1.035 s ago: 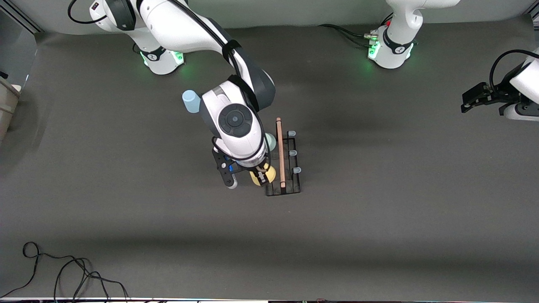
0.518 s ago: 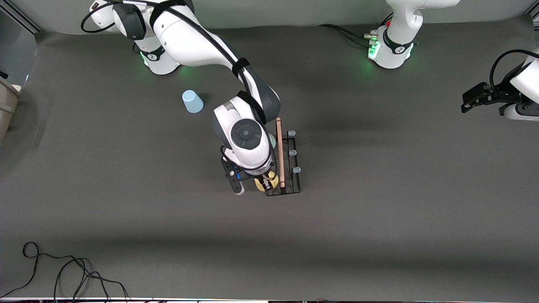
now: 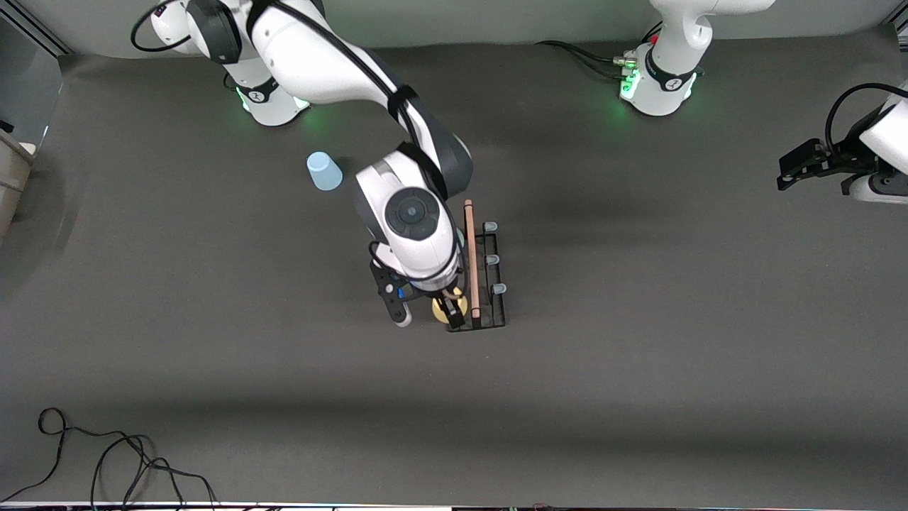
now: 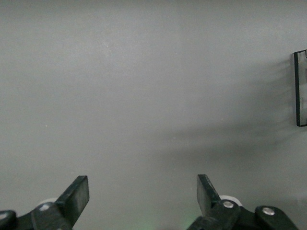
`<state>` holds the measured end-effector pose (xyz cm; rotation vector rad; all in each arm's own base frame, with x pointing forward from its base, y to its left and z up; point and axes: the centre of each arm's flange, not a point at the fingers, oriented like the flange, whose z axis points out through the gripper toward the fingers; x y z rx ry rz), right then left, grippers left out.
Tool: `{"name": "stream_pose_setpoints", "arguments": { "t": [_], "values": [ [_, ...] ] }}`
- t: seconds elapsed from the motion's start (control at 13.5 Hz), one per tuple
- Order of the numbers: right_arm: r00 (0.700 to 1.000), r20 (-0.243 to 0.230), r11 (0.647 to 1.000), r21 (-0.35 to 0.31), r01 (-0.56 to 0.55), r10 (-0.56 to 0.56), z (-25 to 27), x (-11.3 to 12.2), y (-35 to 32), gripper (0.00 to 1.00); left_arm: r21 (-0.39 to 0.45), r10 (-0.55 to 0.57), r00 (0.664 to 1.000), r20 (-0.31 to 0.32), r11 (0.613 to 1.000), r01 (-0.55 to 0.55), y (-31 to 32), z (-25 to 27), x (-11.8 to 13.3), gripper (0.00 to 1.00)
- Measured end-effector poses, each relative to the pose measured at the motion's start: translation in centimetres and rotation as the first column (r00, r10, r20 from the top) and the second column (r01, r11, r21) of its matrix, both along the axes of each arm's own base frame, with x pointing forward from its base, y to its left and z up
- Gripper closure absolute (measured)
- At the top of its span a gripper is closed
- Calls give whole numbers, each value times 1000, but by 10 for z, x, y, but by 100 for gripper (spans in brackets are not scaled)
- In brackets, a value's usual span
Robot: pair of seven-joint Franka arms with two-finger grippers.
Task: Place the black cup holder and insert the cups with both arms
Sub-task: 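Release the yellow cup and raise the right gripper away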
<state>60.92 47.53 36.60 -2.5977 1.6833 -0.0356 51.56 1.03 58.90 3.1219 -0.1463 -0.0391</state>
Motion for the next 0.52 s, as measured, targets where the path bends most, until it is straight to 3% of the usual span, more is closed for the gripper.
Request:
{"name": "stream_pose_setpoints", "arguments": {
  "t": [0.3, 0.52],
  "values": [
    [999, -25, 999, 6, -40, 40, 123, -26, -27, 0, 0, 0, 1000, 1, 1000, 0, 0, 0, 0, 0],
    [976, -89, 979, -38, -201, 197, 190, -54, -64, 0, 0, 0, 1000, 2, 1000, 0, 0, 1, 1, 0]
  ]
}}
